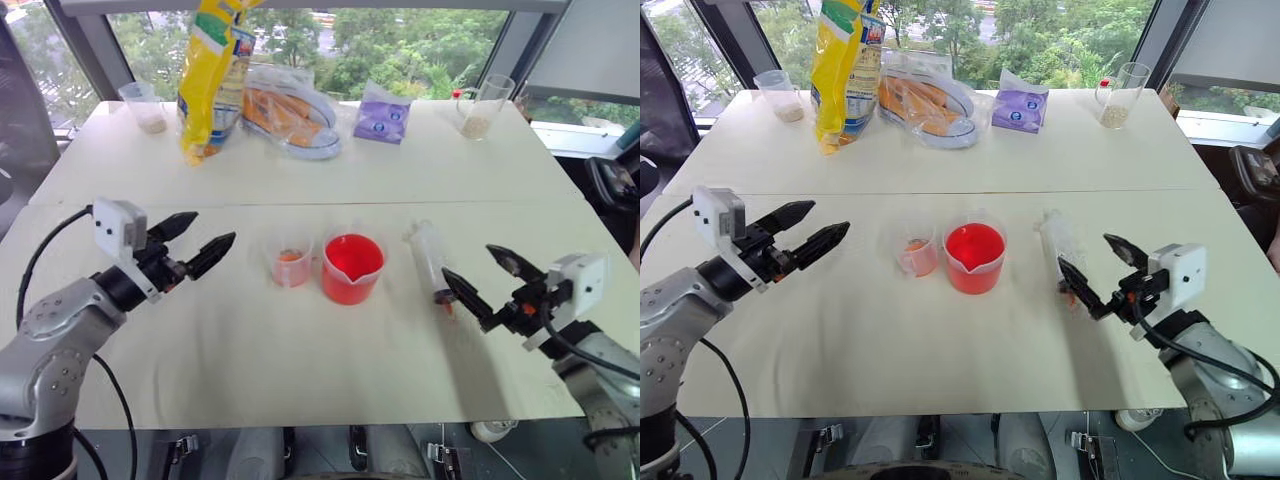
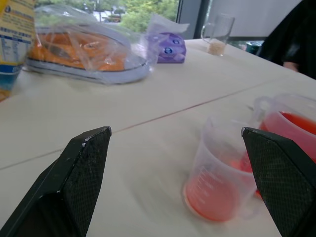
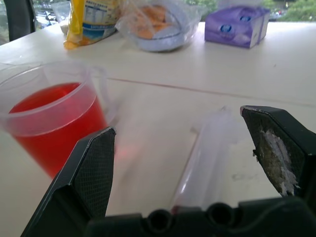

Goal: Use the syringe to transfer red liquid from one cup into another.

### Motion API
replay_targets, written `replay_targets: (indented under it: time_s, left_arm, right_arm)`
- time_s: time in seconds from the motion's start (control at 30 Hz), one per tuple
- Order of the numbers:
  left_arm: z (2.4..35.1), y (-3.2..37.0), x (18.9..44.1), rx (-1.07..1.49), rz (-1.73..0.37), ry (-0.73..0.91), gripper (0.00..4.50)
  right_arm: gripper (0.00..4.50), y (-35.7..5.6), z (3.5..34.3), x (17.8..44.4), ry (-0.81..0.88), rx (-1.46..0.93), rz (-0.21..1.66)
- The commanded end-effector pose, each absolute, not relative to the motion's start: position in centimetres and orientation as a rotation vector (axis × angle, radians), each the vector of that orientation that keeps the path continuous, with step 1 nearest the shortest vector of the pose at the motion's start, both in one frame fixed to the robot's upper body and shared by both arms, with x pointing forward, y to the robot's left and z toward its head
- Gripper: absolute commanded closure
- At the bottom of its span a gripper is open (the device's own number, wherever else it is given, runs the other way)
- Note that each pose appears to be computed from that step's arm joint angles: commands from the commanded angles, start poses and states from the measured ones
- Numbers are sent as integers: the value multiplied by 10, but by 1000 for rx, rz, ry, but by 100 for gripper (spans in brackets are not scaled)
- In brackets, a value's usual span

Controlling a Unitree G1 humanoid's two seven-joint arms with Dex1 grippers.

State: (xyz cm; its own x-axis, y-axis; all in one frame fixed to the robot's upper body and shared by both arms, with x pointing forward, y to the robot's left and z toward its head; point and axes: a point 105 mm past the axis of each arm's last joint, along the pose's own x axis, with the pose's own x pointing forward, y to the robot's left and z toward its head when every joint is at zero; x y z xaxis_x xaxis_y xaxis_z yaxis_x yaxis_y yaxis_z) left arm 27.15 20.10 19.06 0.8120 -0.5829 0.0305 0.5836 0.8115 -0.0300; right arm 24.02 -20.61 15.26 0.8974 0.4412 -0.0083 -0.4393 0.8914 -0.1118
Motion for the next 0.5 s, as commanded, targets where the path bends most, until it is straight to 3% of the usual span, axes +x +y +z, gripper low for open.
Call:
replay_targets:
  time_s: [0.03, 0.5]
  left_arm:
    - [197, 204, 263, -11, -643, -29, 13]
    - [186, 179, 253, -61, -754, 55, 13]
  right_arm:
    - [11, -191, 161, 233, -60, -135, 485]
    - [11, -182, 157, 224, 1, -119, 547]
